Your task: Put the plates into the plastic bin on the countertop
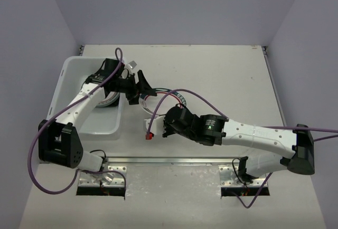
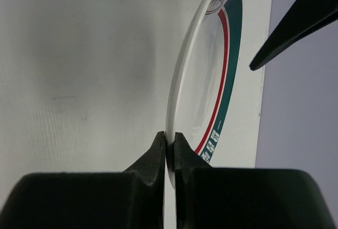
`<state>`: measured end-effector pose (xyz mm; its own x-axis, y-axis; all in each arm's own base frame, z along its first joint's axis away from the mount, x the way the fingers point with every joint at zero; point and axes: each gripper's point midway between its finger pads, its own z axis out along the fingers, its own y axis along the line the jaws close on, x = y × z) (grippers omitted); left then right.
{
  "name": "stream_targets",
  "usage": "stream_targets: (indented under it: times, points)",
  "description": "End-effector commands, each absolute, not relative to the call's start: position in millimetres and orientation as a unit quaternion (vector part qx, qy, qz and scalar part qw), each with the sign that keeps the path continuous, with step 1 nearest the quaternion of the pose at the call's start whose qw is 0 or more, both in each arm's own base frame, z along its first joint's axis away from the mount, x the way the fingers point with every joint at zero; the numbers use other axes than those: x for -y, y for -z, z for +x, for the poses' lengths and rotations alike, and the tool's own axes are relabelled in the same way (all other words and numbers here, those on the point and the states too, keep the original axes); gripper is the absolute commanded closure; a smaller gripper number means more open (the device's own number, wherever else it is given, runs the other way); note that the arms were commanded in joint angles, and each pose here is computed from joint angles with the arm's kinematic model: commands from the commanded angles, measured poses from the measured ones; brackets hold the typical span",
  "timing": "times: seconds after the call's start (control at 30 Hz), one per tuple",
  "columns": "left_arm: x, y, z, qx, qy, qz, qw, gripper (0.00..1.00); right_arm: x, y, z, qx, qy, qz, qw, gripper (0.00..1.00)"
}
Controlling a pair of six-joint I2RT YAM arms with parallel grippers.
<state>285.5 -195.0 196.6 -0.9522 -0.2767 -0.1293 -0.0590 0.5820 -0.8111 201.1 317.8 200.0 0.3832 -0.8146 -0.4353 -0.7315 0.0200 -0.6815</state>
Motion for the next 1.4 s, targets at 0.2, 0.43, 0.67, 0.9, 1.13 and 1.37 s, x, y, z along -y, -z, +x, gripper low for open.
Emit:
stream_targets:
  times: [0.2, 0.43, 0.67, 0.9, 1.13, 1.37]
  points:
    - [193.9, -226.2, 287.3, -0.874, 0.448, -0.081, 0.170, 1.00, -343.6, -254.3, 216.9, -0.516, 0.044, -0.658, 0.547, 0.90]
    - [71.9, -274.6, 362.1, -0.822, 0.352, -0.277, 0.352, 1.00, -318.9, -221.9, 235.9, -0.674, -0.048, -0.529, 0.512, 0.01]
    - [-71.2, -295.1, 360.5, -0.703, 0.195, -0.488, 0.479, 1.00, -261.4, -238.2, 270.0, -0.848, -0.125, -0.202, 0.474, 0.01]
    - [-111.3, -234.7, 347.8, -0.667, 0.150, -0.553, 0.477, 1.00, -247.5, -315.2, 252.9, -0.807, -0.246, -0.094, 0.528, 0.01]
    - [-119.0, -177.0, 361.7, -0.669, 0.151, -0.571, 0.452, 1.00, -235.4, -349.7, 235.0, -0.803, -0.262, -0.113, 0.523, 0.01]
    - [-118.0, -134.2, 355.5, -0.719, 0.114, -0.581, 0.363, 0.10, -227.8, -328.2, 233.9, -0.813, -0.228, -0.155, 0.512, 0.01]
